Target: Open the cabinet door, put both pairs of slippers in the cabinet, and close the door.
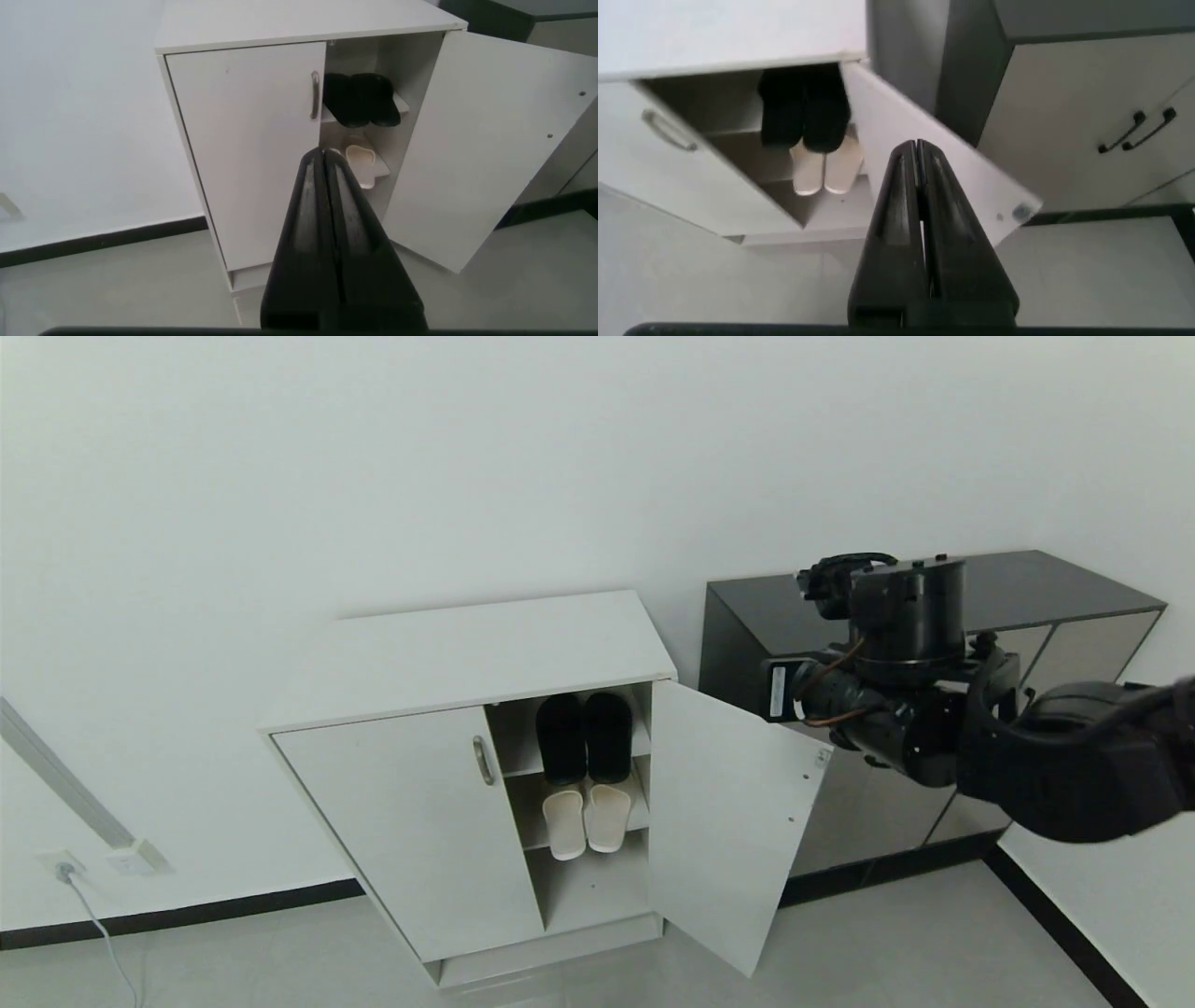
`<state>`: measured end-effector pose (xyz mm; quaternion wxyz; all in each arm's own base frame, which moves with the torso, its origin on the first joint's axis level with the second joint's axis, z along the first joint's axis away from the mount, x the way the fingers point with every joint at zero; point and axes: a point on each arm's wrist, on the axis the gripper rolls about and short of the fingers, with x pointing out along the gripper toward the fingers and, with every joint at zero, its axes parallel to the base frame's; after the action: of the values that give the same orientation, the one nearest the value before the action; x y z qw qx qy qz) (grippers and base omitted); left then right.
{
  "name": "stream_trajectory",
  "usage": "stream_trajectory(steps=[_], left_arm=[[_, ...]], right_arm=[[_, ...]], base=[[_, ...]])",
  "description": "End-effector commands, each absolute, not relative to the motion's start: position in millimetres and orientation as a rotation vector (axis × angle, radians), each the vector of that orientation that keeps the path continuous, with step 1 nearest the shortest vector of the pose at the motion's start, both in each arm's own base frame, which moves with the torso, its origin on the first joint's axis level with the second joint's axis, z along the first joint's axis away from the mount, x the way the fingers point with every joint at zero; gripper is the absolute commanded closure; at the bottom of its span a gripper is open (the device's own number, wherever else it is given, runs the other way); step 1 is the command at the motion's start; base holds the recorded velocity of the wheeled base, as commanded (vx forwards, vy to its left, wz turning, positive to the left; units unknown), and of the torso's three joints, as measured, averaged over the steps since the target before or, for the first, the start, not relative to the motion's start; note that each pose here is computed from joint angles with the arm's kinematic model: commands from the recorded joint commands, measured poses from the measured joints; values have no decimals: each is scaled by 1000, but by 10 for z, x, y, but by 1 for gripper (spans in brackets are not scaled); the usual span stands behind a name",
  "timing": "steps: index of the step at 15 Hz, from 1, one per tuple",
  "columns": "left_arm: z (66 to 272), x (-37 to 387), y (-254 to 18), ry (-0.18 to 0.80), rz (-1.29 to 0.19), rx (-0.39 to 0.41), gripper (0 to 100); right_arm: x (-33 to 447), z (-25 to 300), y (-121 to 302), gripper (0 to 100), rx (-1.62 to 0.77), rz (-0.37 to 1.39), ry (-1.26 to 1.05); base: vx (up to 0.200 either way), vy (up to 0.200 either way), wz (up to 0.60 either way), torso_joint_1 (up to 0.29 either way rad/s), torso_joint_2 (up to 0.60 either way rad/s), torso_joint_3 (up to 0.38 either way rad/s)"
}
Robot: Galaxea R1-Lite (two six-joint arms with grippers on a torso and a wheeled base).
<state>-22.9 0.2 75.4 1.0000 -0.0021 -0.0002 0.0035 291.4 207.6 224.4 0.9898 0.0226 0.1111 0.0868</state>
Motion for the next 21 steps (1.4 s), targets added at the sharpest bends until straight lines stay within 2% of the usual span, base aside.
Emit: stream_trajectory(steps=[1,6,10,14,21], left_arm=[[755,-228,2,0,8,-5,100],[755,-228,2,0,8,-5,100],[755,-228,2,0,8,-5,100],[753,-228,2,2,8,-5,100],[755,-228,2,0,8,-5,100]], right_arm=[[3403,2105,1943,100,52,111,262],[3857,1803,1867,100,79,106,308],[4271,1422,1773,100,79,67,348],[4400,1244,1726,100,73,45,372],[4439,1143,1710,100,66,37,393]], base=[[0,0,0,0,0,0],[0,0,0,0,0,0],[0,0,0,0,0,0],[0,0,0,0,0,0],[0,0,0,0,0,0]])
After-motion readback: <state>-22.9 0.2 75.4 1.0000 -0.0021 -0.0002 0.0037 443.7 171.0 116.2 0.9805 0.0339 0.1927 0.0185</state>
